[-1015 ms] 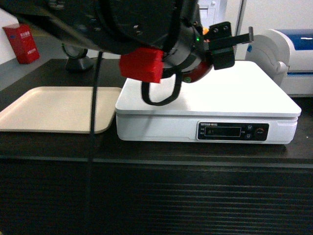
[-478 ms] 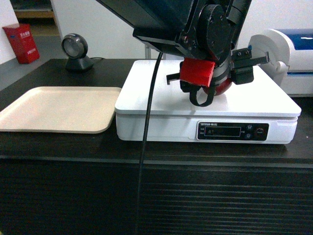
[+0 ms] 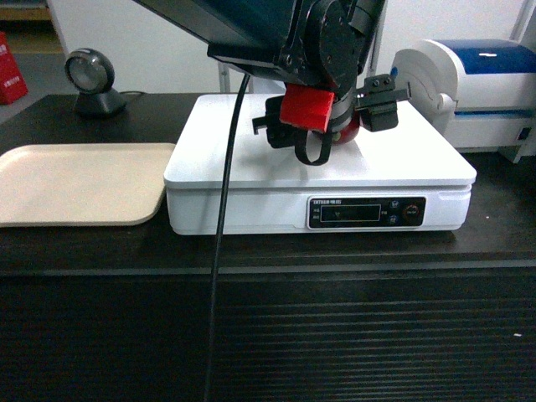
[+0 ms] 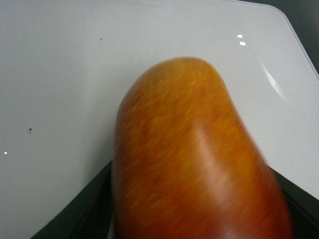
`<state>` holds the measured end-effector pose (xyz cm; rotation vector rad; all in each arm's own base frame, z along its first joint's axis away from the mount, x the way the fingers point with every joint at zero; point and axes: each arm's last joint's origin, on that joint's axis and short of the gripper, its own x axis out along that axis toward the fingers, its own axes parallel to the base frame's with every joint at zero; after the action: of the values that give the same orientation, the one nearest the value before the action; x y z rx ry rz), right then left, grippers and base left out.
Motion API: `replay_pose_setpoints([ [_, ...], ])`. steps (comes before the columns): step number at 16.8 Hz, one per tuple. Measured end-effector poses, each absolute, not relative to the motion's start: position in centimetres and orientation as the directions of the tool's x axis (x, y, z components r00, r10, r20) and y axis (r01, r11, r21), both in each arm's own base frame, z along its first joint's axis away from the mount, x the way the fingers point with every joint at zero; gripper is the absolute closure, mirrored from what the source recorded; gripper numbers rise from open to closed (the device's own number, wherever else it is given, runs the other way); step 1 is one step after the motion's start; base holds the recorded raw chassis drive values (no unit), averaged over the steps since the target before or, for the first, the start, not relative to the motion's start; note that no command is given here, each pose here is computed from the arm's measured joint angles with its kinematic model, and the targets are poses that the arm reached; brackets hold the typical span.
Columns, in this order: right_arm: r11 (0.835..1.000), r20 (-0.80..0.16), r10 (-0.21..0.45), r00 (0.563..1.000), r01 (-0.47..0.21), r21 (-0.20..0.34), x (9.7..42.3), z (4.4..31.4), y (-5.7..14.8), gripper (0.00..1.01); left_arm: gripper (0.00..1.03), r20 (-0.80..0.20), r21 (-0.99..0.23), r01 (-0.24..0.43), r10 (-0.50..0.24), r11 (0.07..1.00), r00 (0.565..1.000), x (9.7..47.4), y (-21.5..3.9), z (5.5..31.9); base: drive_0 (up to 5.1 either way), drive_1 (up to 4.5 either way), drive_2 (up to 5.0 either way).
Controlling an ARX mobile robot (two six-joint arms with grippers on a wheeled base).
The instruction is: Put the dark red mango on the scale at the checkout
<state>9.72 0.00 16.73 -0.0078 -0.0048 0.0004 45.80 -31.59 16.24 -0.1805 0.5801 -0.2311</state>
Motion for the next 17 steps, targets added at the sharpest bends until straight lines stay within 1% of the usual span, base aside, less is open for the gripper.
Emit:
replay_pose_setpoints([
  [1, 1.0, 0.005, 0.0, 1.0, 0.0, -0.008, 9.7, 16.7, 0.0, 0.03, 0.06, -0.516, -0.234, 0.167, -0.268, 0.958, 0.813, 45.8, -31.6, 16.2, 0.0, 0.0, 0.0],
  [2, 1.0, 0.005, 0.0, 1.0, 0.0, -0.007, 9.7, 16.7, 0.0, 0.03, 0.03, -0.507, -0.235, 0.175, -0.274, 0.956, 0.817, 45.9, -31.7, 16.3, 0.0, 0.0, 0.0],
  [3, 1.0, 0.005, 0.0, 1.0, 0.0, -0.007, 9.7, 16.7, 0.0, 0.03, 0.06, -0.495, -0.236, 0.181, -0.279, 0.955, 0.823, 45.9, -31.7, 16.3, 0.0, 0.0, 0.0],
  [6, 1.0, 0.005, 0.0, 1.0, 0.0, -0.007, 9.7, 16.7, 0.0, 0.03, 0.05, -0.438, -0.213, 0.208, -0.284, 0.955, 0.853, 45.3, -31.2, 16.9, 0.0, 0.0, 0.0],
  [7, 1.0, 0.005, 0.0, 1.0, 0.0, -0.008, 9.7, 16.7, 0.0, 0.03, 0.05, -0.381, -0.199, 0.23, -0.291, 0.953, 0.878, 44.7, -31.0, 18.3, 0.0, 0.0, 0.0],
  [8, 1.0, 0.005, 0.0, 1.0, 0.0, -0.007, 9.7, 16.7, 0.0, 0.03, 0.05, -0.288, -0.192, 0.269, -0.316, 0.944, 0.904, 43.8, -30.6, 20.8, 0.0, 0.0, 0.0],
  [9, 1.0, 0.005, 0.0, 1.0, 0.0, -0.007, 9.7, 16.7, 0.0, 0.03, 0.05, -0.178, -0.196, 0.317, -0.352, 0.928, 0.919, 42.9, -30.0, 23.4, 0.0, 0.0, 0.0],
  [10, 1.0, 0.005, 0.0, 1.0, 0.0, -0.007, 9.7, 16.7, 0.0, 0.03, 0.05, -0.083, -0.196, 0.373, -0.394, 0.907, 0.915, 41.9, -29.3, 25.4, 0.0, 0.0, 0.0],
  [11, 1.0, 0.005, 0.0, 1.0, 0.0, -0.007, 9.7, 16.7, 0.0, 0.03, 0.05, -0.003, -0.184, 0.444, -0.452, 0.877, 0.892, 40.8, -28.4, 26.7, 0.0, 0.0, 0.0],
  [12, 1.0, 0.005, 0.0, 1.0, 0.0, -0.007, 9.7, 16.7, 0.0, 0.03, 0.05, 0.072, -0.155, 0.515, -0.51, 0.843, 0.857, 39.5, -26.7, 27.1, 0.0, 0.0, 0.0],
  [13, 1.0, 0.005, 0.0, 1.0, 0.0, -0.007, 9.7, 16.7, 0.0, 0.03, 0.05, 0.113, -0.139, 0.5, -0.488, 0.855, 0.866, 38.1, -23.8, 26.6, 0.0, 0.0, 0.0],
  [14, 1.0, 0.005, 0.0, 1.0, 0.0, -0.007, 9.7, 16.7, 0.0, 0.03, 0.05, 0.133, -0.135, 0.466, -0.451, 0.874, 0.883, 36.5, -20.7, 26.4, 0.0, 0.0, 0.0],
  [16, 1.0, 0.005, 0.0, 1.0, 0.0, -0.007, 9.7, 16.7, 0.0, 0.03, 0.05, 0.212, -0.141, 0.406, -0.373, 0.903, 0.903, 32.8, -15.1, 28.0, 0.0, 0.0, 0.0],
  [17, 1.0, 0.004, 0.0, 1.0, 0.0, -0.007, 9.7, 16.7, 0.0, 0.03, 0.05, 0.248, -0.156, 0.366, -0.322, 0.918, 0.914, 30.2, -11.9, 28.4, 0.0, 0.0, 0.0],
])
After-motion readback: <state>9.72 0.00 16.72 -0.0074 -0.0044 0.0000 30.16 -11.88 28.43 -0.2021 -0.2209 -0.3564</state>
